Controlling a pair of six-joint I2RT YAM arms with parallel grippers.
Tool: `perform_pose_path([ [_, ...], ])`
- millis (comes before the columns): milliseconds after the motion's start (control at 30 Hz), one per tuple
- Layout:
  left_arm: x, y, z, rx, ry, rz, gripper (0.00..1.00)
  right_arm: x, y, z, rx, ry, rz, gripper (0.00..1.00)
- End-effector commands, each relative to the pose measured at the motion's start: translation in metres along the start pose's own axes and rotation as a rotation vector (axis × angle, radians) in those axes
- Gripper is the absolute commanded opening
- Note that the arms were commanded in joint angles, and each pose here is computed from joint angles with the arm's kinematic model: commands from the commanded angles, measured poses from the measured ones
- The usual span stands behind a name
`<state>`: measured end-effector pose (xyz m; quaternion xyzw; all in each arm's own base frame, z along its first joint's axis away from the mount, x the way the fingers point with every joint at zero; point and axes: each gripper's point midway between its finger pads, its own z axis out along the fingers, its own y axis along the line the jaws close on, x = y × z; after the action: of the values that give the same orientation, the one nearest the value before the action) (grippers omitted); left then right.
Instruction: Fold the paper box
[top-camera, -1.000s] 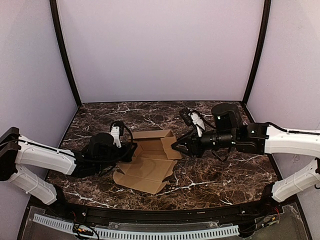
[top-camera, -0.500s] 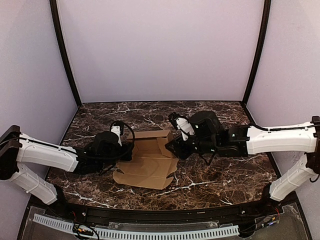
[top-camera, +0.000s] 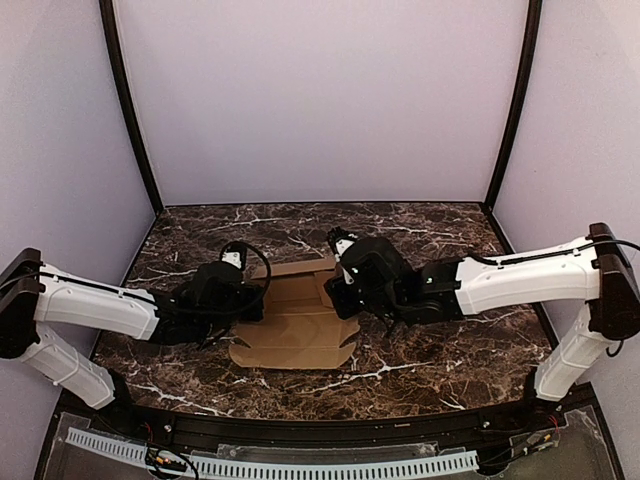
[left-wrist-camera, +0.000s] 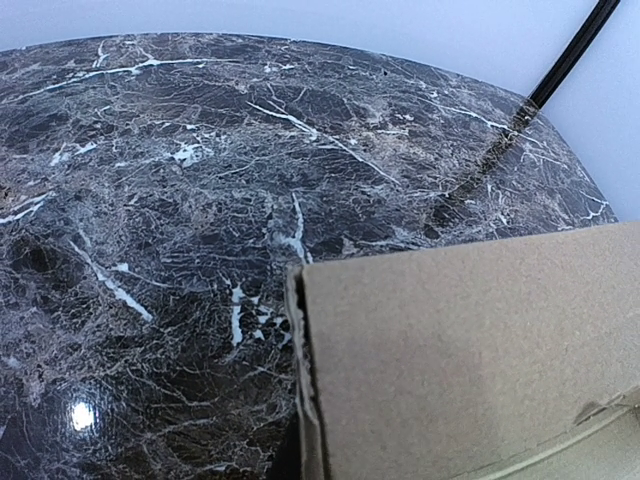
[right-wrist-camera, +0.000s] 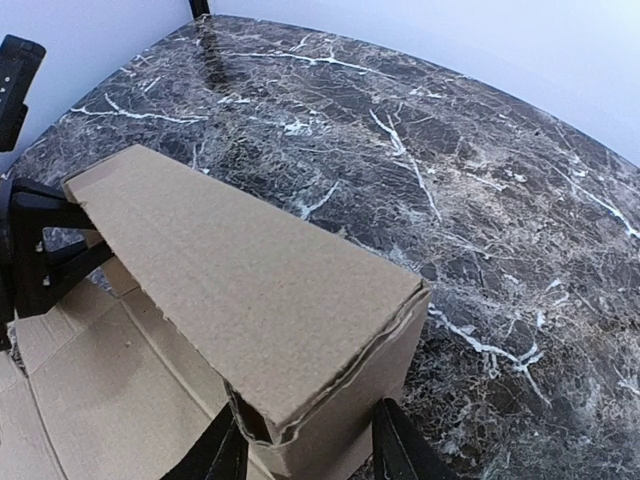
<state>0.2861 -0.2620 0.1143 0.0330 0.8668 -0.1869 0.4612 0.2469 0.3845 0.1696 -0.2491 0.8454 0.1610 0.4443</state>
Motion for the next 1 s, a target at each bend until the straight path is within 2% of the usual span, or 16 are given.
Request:
perform_pose_path([
  [0,-0.014,-0.026,-0.003,0.086,-0.011,-0.023,0.00,-0.012,-0.004,0.006,0.094,-0.059,0.035,0.39],
  [267,-0.011,-0.030,0.001,0.090,0.015,-0.030,0.01,-0.012,0.002,0.013,0.107,-0.066,0.034,0.26],
  [400,-0.008,-0.036,0.006,0.104,0.034,-0.039,0.16,-0.013,0.010,0.018,0.101,-0.063,0.025,0.18],
  [567,-0.005,-0.039,0.008,0.112,0.045,-0.042,0.35,-0.012,0.008,0.024,0.125,-0.061,0.023,0.00],
  [967,0.008,-0.032,0.000,0.119,0.097,-0.023,0.60,-0.003,-0.012,0.038,0.225,-0.053,-0.037,0.00],
])
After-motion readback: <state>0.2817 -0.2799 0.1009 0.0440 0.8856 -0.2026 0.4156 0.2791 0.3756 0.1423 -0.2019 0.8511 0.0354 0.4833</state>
